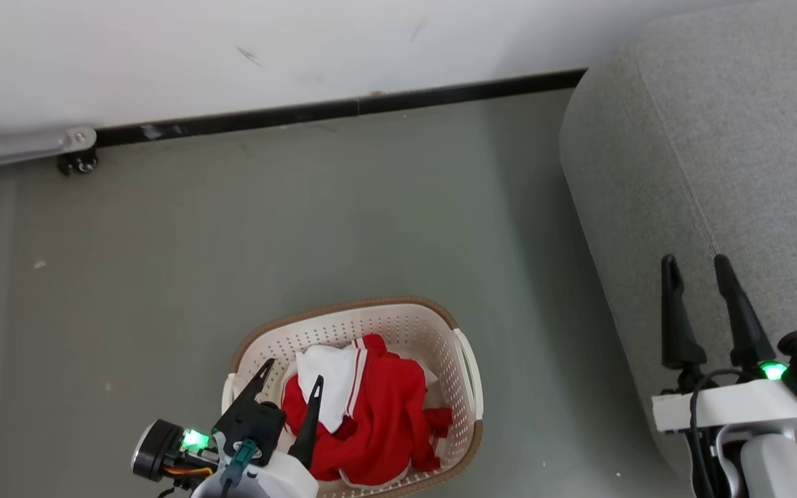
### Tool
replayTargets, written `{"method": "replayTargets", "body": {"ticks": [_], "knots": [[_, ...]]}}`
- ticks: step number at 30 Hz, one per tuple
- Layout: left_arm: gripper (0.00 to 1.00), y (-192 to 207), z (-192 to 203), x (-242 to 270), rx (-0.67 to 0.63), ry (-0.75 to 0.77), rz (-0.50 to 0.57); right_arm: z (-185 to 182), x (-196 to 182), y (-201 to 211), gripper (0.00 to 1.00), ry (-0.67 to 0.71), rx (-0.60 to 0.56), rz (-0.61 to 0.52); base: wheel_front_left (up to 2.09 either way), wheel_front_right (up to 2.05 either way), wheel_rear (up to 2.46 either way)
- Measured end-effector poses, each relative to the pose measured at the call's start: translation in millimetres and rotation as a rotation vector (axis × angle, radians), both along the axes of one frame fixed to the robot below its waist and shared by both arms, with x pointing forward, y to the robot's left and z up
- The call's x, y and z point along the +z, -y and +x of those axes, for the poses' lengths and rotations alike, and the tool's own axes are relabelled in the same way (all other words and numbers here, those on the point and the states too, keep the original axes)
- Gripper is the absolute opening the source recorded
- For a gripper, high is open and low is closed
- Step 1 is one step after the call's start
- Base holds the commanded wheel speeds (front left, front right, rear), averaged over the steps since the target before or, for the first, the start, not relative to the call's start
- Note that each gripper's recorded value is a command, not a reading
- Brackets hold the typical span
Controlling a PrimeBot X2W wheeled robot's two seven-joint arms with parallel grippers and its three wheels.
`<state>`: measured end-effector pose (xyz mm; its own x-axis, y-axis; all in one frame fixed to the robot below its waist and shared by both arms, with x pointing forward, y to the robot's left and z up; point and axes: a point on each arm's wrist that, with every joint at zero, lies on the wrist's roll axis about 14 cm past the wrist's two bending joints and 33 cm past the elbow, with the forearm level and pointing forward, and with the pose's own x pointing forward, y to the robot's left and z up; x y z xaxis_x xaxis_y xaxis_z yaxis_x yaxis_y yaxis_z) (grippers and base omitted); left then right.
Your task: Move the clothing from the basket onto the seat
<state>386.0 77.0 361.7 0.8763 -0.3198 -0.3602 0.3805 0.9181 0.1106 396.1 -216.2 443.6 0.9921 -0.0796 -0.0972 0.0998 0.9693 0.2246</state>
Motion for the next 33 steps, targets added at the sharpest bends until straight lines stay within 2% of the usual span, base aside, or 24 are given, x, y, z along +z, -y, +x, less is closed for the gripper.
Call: {"method": "replayTargets", "body": {"ticks": [15,33], "knots": [[1.0,19.8,6.8,-52.7,-0.139,-0.121,0.06,32.9,-0.5,16.6,1.0,0.023,-0.038,-0.021,0.0,0.0,0.0],[1.0,47.5,5.0,-104.2,-0.268,-0.253,0.052,75.4,-15.2,12.0,1.0,0.022,-0.004,-0.036,0.0,0.0,0.0]]}}
